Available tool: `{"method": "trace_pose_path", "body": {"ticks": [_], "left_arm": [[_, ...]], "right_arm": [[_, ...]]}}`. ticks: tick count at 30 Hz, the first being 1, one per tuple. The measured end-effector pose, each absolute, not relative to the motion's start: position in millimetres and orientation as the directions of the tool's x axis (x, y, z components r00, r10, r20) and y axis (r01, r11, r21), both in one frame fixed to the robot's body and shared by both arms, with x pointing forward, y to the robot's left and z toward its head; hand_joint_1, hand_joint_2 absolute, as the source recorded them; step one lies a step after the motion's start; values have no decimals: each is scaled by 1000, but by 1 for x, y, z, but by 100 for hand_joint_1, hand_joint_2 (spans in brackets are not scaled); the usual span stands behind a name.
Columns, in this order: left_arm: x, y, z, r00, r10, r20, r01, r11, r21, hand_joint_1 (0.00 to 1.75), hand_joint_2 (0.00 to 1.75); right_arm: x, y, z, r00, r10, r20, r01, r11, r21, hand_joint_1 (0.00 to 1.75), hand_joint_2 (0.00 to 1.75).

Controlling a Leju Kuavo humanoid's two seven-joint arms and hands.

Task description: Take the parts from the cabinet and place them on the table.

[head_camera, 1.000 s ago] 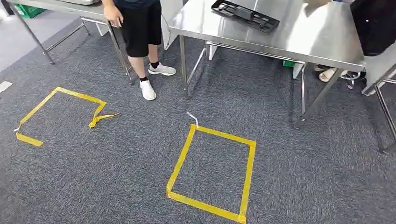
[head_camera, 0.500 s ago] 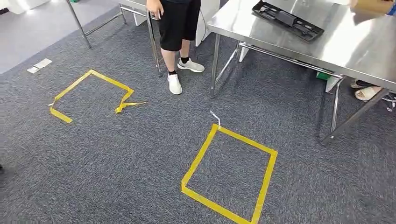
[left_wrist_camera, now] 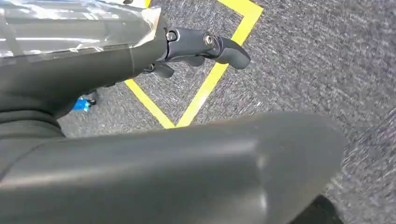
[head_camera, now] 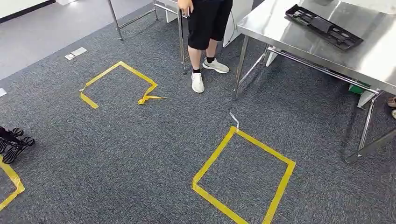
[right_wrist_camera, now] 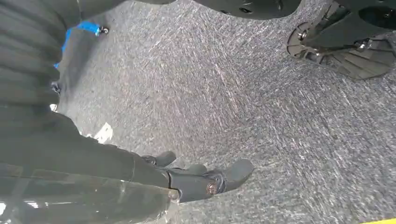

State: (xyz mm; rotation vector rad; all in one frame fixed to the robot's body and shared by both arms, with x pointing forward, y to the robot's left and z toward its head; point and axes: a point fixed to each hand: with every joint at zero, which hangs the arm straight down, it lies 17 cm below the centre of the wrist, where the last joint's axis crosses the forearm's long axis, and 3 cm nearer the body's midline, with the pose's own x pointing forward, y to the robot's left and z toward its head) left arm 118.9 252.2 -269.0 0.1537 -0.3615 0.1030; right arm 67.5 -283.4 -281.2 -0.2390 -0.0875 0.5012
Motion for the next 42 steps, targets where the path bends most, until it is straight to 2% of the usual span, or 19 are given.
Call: {"method": "trace_pose_path", "body": {"ticks": [4,42], "left_arm": [[117,259,-269,932,64,358,-130,978,164,0,0],[119,256,-269,927,85,365,-142,981,131,0,0]], "right_arm": [[72,-283,-281,874,485,30,-463,850,-251,0,175],[71,-283,-281,864,502,32,-481,842,-244,0,175]]}}
